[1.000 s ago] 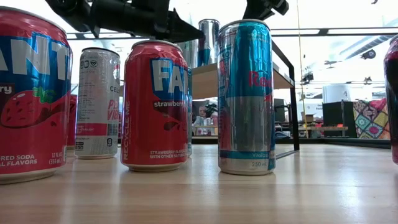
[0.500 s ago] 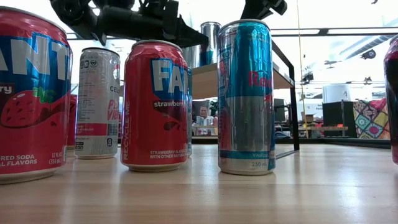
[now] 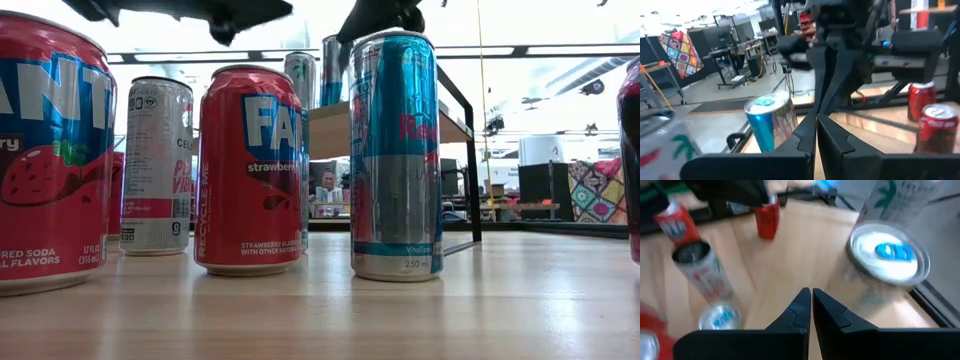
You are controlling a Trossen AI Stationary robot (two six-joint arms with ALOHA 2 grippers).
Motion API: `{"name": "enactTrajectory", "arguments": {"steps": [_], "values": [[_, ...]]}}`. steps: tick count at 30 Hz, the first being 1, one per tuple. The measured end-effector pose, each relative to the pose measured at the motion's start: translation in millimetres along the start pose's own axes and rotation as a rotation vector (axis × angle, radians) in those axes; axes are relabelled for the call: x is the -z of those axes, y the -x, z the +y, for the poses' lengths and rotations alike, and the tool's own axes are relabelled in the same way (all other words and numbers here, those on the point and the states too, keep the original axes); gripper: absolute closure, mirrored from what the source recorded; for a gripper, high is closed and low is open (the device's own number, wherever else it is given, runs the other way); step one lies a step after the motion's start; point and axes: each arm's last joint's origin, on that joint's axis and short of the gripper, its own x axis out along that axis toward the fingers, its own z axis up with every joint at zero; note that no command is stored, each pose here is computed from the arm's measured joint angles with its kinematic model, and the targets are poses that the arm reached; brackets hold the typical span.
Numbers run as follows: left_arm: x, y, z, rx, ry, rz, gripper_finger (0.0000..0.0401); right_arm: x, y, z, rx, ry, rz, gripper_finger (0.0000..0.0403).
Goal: Place canned beverage on shelf
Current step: Put the silver/blue soda can on the shelf
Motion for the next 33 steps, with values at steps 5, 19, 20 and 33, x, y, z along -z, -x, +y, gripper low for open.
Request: {"name": "enactTrajectory", "arguments": {"steps": [5,19,20,33], "values": [[-8,23,8,-0.018,0.006,-0.064,0.0401,1,-11,5,0.001,-0.072,-0.015,0.0394],[-1,53,14,-0.031,-0.041,-0.095,0.0401,10,-25,17,0.12,-0.309,-0.067,0.0394],[-2,54,14,-0.032,-0.05,-0.1,0.0401,12,-29,18,0.129,-0.303,-0.059,0.0394],[-7,65,18,-0.037,-0.149,-0.105,0.0401,17,-43,22,0.221,-0.365,-0.107,0.0394]]}}
